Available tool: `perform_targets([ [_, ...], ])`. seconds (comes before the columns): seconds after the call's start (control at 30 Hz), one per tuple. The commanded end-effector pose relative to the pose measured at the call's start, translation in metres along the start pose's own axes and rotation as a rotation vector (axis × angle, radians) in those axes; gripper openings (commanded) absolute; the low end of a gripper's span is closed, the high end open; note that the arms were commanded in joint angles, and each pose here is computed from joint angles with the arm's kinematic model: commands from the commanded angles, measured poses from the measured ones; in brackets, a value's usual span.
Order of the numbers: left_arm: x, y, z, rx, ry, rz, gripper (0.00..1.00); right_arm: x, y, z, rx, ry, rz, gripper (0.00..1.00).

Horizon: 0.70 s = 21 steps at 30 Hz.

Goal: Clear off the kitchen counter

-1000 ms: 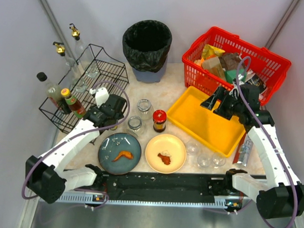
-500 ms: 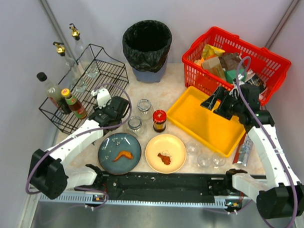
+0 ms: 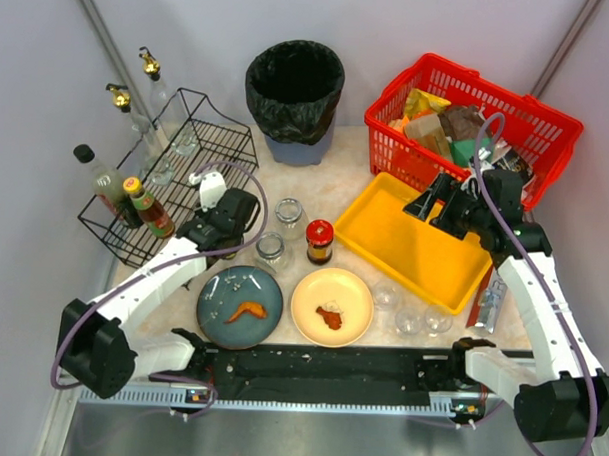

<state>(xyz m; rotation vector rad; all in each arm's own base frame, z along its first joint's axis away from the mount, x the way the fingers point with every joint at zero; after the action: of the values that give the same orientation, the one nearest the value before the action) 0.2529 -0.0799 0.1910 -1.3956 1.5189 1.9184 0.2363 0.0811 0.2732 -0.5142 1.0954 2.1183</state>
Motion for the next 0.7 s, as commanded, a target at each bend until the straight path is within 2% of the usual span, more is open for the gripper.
perform_targets([
  [0.0, -0.064, 0.034, -0.018, 0.16, 0.056, -0.128, 0.0, -0.007, 0.005, 0.001, -0.004, 0.025, -0.047, 0.83],
  [0.23, -0.12, 0.073, -0.022, 0.303, 0.077, -0.264, 0.0, -0.006, 0.006, 0.0, -0.002, 0.026, -0.05, 0.83],
  [0.37, -0.141, 0.091, -0.029, 0.393, 0.045, -0.282, 0.0, -0.005, 0.007, 0.0, 0.001, 0.022, -0.053, 0.84],
  [0.67, -0.205, 0.102, -0.025, 0.351, 0.094, -0.372, 0.0, -0.006, 0.01, 0.001, -0.002, 0.022, -0.065, 0.83],
])
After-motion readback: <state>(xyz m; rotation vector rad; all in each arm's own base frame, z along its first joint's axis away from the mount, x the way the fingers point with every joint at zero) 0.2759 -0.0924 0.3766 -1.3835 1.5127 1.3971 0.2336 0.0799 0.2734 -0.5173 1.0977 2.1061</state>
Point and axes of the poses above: each gripper's point midway between its finger pads, its own y axis back along the fingers, its own z axis along the line the jaws close on, x = y × z, the point moved 7 cm from there along y, back along the fingers, and after that the axes turned 2 degrees about y, right-handed, at the moved point
